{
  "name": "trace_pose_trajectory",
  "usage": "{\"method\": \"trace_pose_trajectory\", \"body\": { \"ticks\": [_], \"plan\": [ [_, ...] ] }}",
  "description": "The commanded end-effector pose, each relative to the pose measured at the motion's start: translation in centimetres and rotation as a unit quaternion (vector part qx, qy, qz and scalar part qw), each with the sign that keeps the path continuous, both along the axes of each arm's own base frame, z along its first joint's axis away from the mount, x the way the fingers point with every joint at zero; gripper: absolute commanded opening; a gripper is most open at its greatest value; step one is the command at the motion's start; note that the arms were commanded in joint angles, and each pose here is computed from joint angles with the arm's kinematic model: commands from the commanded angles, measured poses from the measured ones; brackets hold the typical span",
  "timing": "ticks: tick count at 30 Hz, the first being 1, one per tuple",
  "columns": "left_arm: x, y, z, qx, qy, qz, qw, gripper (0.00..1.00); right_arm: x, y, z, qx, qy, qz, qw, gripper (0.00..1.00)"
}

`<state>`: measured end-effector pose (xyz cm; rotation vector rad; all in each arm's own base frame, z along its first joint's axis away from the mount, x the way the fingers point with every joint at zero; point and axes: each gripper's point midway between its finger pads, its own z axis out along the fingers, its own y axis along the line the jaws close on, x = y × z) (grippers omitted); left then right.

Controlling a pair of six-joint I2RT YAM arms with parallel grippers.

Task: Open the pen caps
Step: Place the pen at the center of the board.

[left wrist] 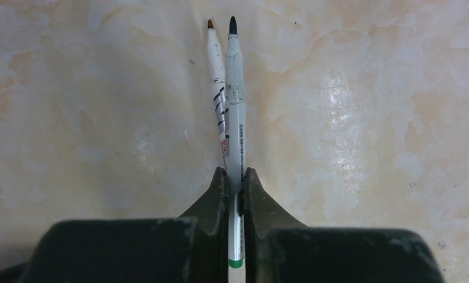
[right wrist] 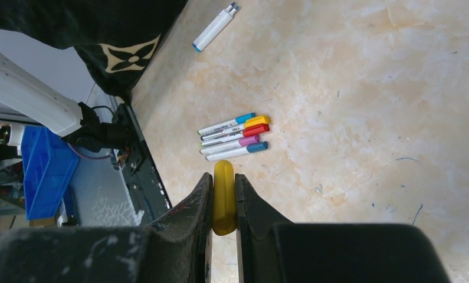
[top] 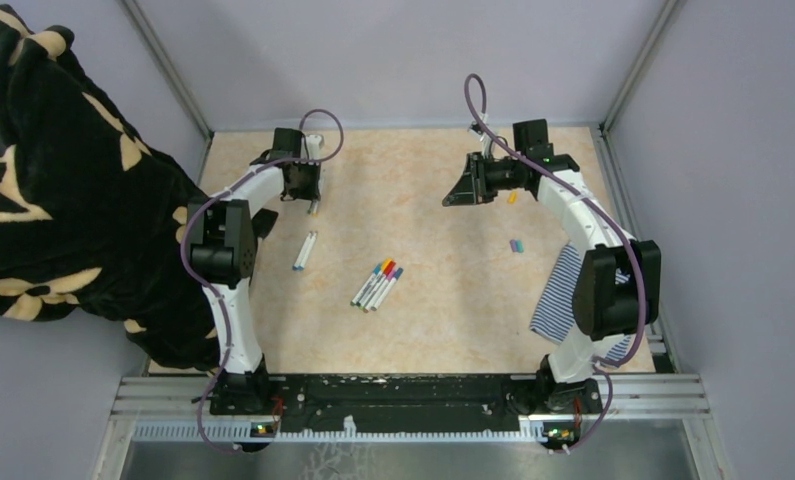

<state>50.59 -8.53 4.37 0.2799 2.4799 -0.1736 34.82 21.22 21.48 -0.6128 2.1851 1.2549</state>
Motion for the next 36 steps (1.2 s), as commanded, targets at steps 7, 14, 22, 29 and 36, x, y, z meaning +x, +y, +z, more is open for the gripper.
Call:
{"method": "trace_pose_trajectory", "body": {
  "ticks": [7,14,22,29,36],
  "plan": [
    [1.1,0.1,-0.5,-0.002,-0.004,0.011,1.0,0.1,-0.3,0.3,2.6,0.012,-0.048,0.006,0.999,0.0],
    [1.1,0.1,-0.8,-0.002,-0.002,0.012,1.0,0.15,-0.3,0.3,2.6,0.012,-0.048,0.006,0.999,0.0],
    [1.0,0.1,-0.9,-0.002,0.001,0.013,1.0,0.25,-0.3,0.3,2.6,0.012,-0.049,0.006,0.999,0.0],
    [1.1,0.2,-0.8,-0.003,-0.002,0.014,1.0,0.31,-0.3,0.3,2.7,0.012,-0.05,0.005,0.999,0.0],
    [1.0,0.1,-0.8,-0.006,0.0,0.012,1.0,0.39,-0.3,0.3,2.7,0.012,-0.051,0.005,0.999,0.0]
  ]
}}
